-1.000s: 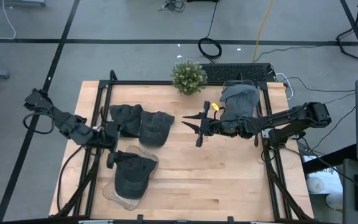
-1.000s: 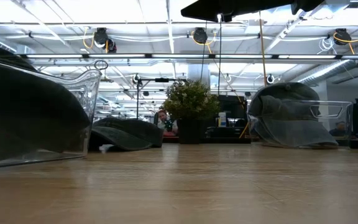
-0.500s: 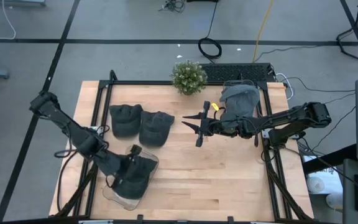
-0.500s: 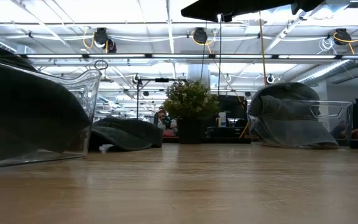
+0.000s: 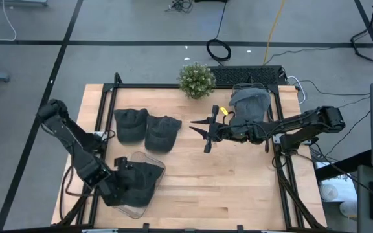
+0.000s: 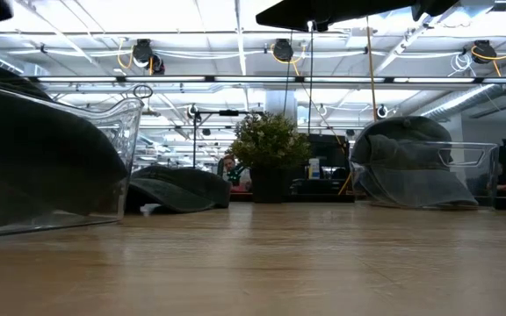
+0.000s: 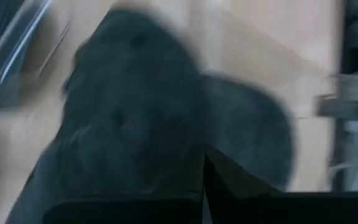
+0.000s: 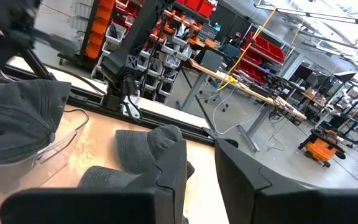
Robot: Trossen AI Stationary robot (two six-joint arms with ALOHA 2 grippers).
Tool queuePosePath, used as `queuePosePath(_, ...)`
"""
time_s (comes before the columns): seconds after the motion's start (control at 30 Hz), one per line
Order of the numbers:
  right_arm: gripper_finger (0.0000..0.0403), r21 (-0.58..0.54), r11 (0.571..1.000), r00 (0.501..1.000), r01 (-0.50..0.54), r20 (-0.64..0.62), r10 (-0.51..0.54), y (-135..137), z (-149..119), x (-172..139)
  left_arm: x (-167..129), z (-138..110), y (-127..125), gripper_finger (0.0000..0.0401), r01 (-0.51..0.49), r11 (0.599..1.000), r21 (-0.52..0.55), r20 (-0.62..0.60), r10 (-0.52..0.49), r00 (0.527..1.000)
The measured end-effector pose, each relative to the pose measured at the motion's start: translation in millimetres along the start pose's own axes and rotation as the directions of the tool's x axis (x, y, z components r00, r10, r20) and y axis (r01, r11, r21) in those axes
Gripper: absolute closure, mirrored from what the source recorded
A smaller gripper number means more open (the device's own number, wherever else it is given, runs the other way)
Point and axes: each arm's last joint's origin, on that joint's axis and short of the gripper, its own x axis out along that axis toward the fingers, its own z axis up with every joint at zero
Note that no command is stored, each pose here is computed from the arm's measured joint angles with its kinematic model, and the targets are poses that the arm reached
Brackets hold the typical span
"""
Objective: Pick & Place hat
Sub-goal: Put the right black cap into the bottom transparent bin
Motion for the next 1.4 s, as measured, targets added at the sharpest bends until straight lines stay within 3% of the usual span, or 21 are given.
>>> queuePosePath(0.2, 0.0328, 0.001, 1.0, 1.0, 0.0, 0.0, 0.0, 0, 0, 0, 9, -6, -4, 0.04, -0.043, 0.989, -0.14, -0.193, 0.015, 0.981)
queuePosePath(0.43, 0.0328, 0.003, 1.0, 1.0, -0.001, -0.001, 0.001, 0, 0, 0, -7, 2, -8, 0.04, -0.168, 0.976, -0.139, -0.284, 0.123, 0.951)
queuePosePath(0.67, 0.0328, 0.001, 1.0, 1.0, -0.004, -0.008, 0.004, 0, -1, 0, 9, -8, 1, 0.0401, -0.239, 0.962, -0.133, -0.385, 0.172, 0.907)
queuePosePath(0.9, 0.0328, -0.001, 1.0, 1.0, -0.007, -0.015, 0.007, 1, -2, 0, 23, -8, 12, 0.04, -0.286, 0.954, -0.092, -0.356, 0.237, 0.904)
queuePosePath(1.1, 0.0328, -0.001, 1.0, 1.0, -0.008, -0.014, 0.008, 1, -2, 0, 34, -1, 21, 0.04, -0.256, 0.967, -0.018, -0.319, 0.237, 0.918)
queuePosePath(1.4, 0.0328, -0.003, 1.0, 1.0, -0.011, -0.019, 0.011, 1, -2, 0, 51, 6, 25, 0.0399, -0.148, 0.989, 0.01, -0.269, 0.146, 0.952)
